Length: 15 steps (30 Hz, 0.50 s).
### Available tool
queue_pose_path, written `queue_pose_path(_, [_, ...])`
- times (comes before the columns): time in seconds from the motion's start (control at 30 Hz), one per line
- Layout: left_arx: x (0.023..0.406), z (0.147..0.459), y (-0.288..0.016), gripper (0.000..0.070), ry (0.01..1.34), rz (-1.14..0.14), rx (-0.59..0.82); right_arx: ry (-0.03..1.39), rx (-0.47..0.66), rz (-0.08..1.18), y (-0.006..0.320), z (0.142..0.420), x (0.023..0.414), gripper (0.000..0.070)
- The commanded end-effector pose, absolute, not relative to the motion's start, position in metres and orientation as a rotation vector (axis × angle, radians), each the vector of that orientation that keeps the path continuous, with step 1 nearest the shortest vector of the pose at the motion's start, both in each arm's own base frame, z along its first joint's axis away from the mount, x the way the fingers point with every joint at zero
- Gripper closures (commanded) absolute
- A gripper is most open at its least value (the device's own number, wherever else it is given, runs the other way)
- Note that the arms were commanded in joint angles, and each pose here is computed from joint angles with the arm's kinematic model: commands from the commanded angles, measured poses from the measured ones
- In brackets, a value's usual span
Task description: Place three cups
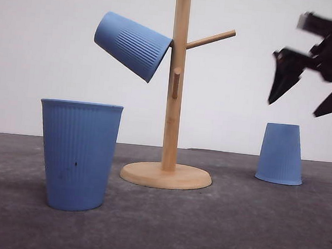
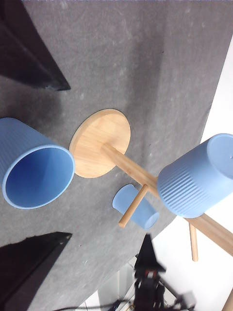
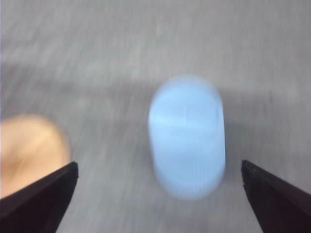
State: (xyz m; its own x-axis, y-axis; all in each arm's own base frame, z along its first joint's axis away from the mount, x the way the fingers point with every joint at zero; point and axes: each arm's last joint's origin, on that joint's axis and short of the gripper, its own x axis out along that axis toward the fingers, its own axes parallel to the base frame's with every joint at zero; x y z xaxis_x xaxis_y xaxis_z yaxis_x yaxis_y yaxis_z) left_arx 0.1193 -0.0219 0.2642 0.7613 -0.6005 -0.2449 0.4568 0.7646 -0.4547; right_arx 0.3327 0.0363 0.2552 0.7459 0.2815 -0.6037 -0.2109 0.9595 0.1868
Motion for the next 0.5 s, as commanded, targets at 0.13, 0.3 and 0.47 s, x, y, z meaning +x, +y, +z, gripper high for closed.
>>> queue_pose_path(0.13, [0.12,0.267,-0.022,0.0161,0.378,-0.592,-0.374,0.656,0.094,0.264,0.037,0.219,0.368,0.0])
queue_pose_path(0.3, [0.12,0.267,-0.022,0.0161,0.381,-0.586,-0.381,0.681,0.101,0.25,0.037,0.187,0.384,0.0])
queue_pose_path(0.47, [0.12,0.267,-0.021,0.0161,0.382,-0.561,-0.392,0.698,0.109,0.247,0.038,0.171,0.39,0.0207])
